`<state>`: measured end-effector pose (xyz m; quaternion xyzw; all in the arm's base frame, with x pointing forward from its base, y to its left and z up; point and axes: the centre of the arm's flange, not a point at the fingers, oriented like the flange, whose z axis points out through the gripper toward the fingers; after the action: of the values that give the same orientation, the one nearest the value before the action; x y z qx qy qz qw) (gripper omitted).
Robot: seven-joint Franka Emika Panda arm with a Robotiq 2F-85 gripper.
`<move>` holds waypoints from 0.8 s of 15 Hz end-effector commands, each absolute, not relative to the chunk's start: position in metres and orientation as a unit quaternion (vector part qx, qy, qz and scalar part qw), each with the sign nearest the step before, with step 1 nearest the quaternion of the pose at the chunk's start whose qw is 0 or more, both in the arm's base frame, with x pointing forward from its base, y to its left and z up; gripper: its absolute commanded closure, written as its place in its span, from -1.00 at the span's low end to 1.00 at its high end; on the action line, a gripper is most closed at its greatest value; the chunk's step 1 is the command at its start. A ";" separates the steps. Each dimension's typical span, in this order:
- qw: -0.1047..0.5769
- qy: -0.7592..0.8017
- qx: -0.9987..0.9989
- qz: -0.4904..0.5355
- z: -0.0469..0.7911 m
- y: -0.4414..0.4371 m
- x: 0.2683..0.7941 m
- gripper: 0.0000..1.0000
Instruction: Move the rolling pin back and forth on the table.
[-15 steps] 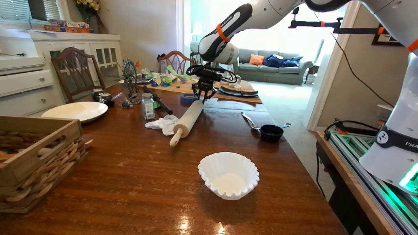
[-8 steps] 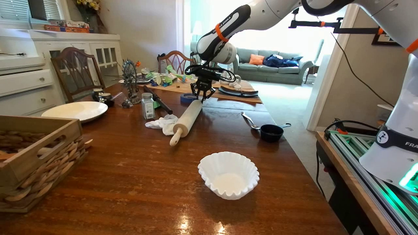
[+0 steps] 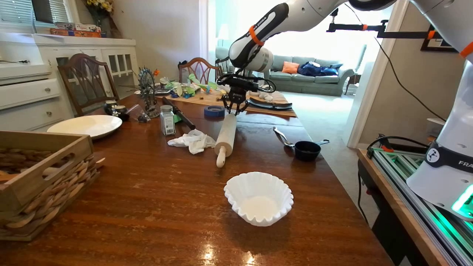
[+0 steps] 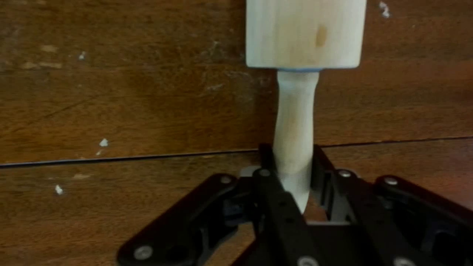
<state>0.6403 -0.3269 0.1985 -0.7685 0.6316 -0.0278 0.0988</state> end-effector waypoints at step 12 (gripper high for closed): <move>0.100 0.622 -0.776 0.029 0.179 -0.330 0.526 0.87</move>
<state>0.5551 -0.3445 0.1944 -0.7752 0.6248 0.0127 0.0926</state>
